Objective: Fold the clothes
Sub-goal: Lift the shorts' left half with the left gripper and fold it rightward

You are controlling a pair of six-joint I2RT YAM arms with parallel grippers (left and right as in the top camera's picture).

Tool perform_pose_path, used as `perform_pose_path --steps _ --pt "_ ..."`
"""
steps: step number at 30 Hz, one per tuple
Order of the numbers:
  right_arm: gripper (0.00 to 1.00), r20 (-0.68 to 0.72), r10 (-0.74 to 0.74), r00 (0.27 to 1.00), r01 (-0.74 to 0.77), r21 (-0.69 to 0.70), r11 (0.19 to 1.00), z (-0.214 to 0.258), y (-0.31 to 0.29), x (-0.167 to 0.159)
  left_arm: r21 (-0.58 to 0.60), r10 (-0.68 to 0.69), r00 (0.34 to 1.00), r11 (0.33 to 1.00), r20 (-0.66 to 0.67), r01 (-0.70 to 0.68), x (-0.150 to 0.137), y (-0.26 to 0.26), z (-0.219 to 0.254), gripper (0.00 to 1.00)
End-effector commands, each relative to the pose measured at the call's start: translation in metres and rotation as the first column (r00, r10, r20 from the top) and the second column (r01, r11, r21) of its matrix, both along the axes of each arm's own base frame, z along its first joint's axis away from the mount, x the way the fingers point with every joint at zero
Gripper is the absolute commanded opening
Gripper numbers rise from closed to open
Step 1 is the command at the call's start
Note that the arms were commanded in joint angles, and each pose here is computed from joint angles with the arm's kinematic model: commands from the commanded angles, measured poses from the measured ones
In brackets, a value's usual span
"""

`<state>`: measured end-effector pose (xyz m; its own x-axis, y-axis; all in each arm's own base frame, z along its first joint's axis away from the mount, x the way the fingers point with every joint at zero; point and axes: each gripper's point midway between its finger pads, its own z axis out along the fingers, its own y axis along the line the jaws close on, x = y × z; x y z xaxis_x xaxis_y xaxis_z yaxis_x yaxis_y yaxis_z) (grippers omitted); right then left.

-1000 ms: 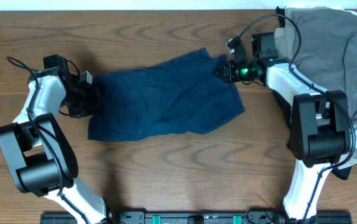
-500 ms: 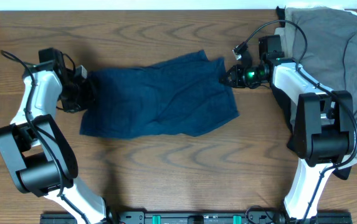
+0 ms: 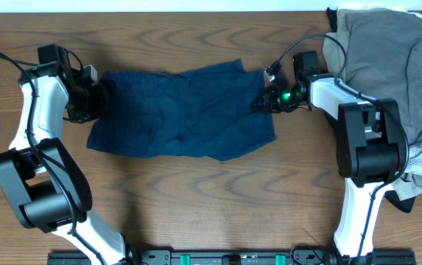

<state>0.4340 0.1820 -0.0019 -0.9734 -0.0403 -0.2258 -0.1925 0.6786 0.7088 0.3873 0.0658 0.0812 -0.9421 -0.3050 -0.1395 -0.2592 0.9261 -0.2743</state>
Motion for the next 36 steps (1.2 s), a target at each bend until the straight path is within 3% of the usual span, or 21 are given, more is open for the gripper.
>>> perform_pose_path --steps 1,9,17,36 --pt "0.01 -0.049 -0.013 0.999 0.011 -0.039 0.999 -0.024 -0.001 -0.006 0.027 0.014 0.998 1.000 0.054 -0.016 0.013 0.009 0.023 0.06" --pt "0.01 -0.106 -0.036 0.994 0.028 -0.071 0.997 -0.048 -0.004 -0.012 -0.004 0.001 0.998 1.000 0.056 -0.001 0.020 -0.019 0.036 0.06" --pt "0.01 -0.101 -0.031 0.994 0.022 -0.093 0.995 -0.051 -0.002 -0.013 -0.019 -0.150 0.985 0.988 0.081 0.152 0.028 -0.087 0.041 0.06" --pt "0.01 -0.097 -0.021 0.995 0.009 -0.118 0.993 -0.054 0.002 -0.015 0.000 -0.416 0.870 0.902 0.264 0.431 0.040 -0.237 0.090 0.06"
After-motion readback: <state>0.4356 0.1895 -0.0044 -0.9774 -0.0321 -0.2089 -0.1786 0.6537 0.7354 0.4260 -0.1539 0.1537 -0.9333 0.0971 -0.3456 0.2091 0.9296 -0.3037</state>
